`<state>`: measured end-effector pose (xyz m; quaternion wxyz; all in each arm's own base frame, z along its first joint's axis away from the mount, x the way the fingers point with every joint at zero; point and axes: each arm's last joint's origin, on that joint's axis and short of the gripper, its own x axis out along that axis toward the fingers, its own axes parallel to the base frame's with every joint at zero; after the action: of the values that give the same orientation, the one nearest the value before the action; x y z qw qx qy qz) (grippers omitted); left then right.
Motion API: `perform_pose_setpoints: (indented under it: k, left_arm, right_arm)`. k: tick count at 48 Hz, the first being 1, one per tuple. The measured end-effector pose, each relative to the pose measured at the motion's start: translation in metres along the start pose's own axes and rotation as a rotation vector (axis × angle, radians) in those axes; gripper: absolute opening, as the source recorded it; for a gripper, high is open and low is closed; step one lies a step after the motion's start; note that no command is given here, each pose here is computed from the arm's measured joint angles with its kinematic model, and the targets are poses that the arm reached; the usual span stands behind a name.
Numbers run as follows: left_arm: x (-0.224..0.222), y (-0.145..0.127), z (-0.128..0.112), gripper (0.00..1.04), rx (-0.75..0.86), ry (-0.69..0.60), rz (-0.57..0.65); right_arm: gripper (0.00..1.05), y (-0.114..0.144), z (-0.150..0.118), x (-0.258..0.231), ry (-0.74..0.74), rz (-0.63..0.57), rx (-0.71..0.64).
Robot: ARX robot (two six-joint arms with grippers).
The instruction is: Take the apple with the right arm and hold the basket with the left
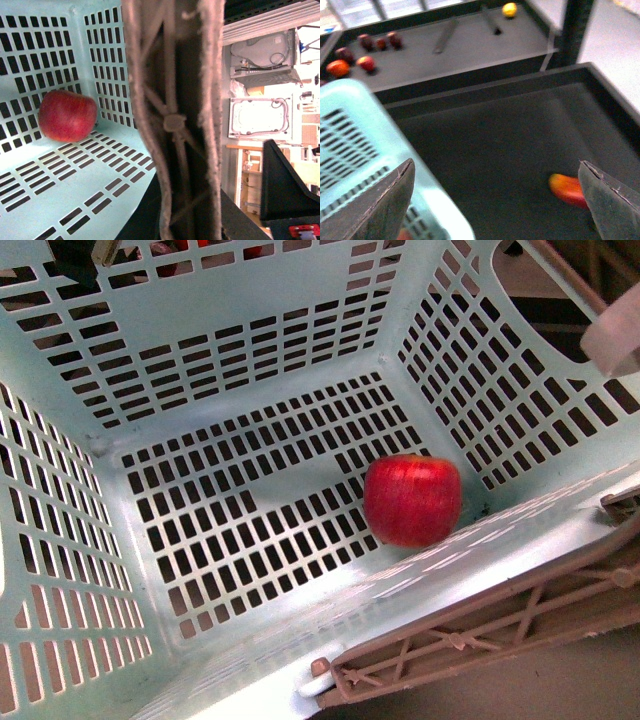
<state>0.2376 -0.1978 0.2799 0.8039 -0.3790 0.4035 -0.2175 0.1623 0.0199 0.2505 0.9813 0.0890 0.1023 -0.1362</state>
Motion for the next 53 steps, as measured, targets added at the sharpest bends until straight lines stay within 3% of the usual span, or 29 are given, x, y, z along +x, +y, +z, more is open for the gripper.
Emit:
perform_pose_setpoints:
  k: [5,8,20,23,26,53]
  left_arm:
    - [0.000,0.000,0.000,0.07,-0.001,0.007,-0.004]
    - [0.000,0.000,0.000,0.07,-0.002,0.012,-0.006]
    - [0.000,0.000,0.000,0.07,-0.004,0.003,-0.001]
    - [0.000,0.000,0.000,0.07,-0.002,0.004,-0.002]
    - [0.000,0.000,0.000,0.07,-0.003,0.007,-0.004]
    - [0.000,0.000,0.000,0.07,-0.003,0.005,-0.002]
  right_arm:
    - [0.79,-0.010,-0.007,-0.006,-0.154,0.224,-0.053]
    - [0.68,-0.013,-0.014,-0.008,-0.196,0.283,-0.102]
    - [0.28,-0.032,-0.042,-0.010,-0.189,0.274,-0.161]
    - [0.11,-0.034,-0.049,-0.012,-0.195,0.275,-0.170]
    - [0.02,-0.035,-0.052,-0.014,-0.198,0.275,-0.171]
    - [0.02,-0.043,-0.077,-0.024,-0.199,0.275,-0.175]
